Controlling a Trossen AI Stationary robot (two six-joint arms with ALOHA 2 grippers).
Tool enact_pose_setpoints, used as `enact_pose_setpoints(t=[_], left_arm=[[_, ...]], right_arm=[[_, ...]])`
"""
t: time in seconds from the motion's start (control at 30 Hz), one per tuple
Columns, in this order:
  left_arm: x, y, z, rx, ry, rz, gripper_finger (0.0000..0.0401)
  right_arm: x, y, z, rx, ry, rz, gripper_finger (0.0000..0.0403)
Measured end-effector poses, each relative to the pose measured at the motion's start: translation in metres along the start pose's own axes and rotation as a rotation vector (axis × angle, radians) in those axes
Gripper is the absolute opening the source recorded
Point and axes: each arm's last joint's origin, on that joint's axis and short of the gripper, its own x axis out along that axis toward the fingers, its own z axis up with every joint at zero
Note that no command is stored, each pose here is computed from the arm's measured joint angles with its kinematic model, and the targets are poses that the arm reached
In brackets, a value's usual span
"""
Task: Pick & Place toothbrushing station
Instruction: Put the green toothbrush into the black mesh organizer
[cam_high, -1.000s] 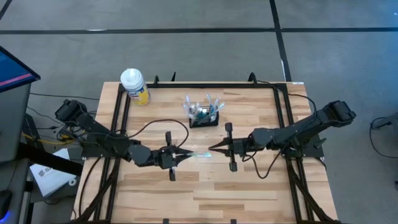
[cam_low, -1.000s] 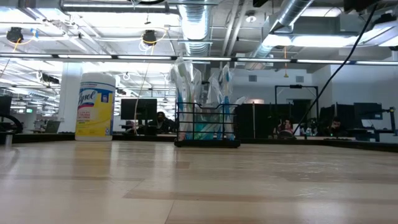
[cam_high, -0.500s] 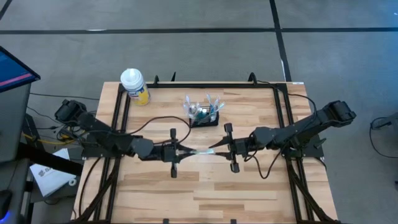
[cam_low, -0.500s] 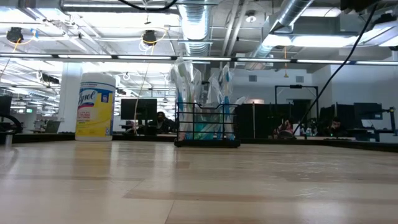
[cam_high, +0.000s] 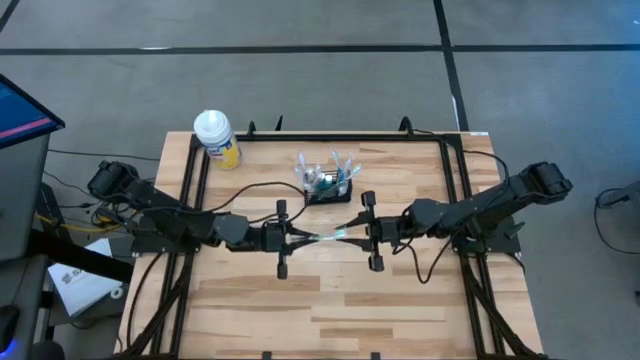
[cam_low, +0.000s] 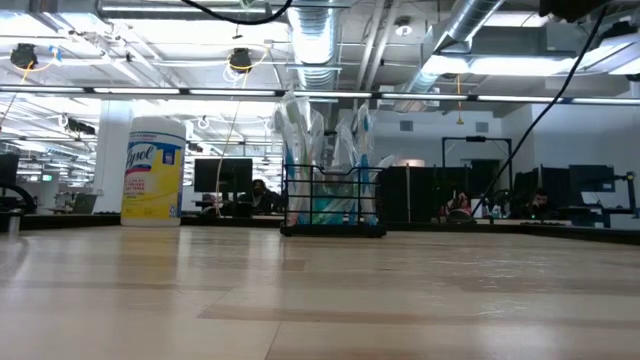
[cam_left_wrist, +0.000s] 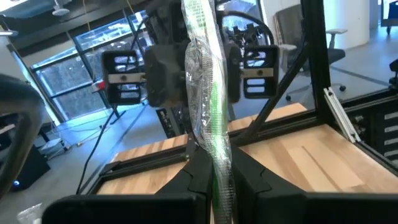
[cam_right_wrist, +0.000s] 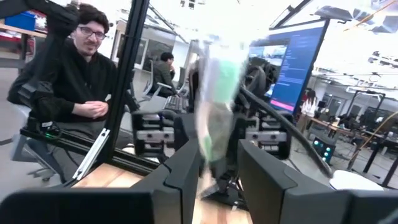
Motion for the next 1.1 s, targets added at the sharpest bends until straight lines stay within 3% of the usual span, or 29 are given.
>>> enact_pose_setpoints(t=[0.33,0.57,0.67,0.8,1.1], left_arm=[[0.024,0.005,-0.024,-0.007,-0.010,0.066,0.0018],[0.027,0.006,-0.027,-0.010,-0.015,0.077,0.0018],[0.027,0.005,-0.027,-0.010,-0.015,0.073,0.0019],[0.027,0.005,-0.027,-0.009,-0.014,0.074,0.0031],[0.027,0.005,-0.026,-0.011,-0.017,0.078,0.0067]], right_arm=[[0.000,0.001,0.000,0.000,0.005,0.003,0.0102],[0.000,0.001,-0.001,0.000,0.007,0.005,0.0099],[0.000,0.001,-0.001,-0.001,0.012,0.006,0.0080],[0.000,0.001,-0.001,-0.001,0.015,0.007,0.0017],[0.000,0.002,-0.004,0.011,0.041,0.006,0.0005]])
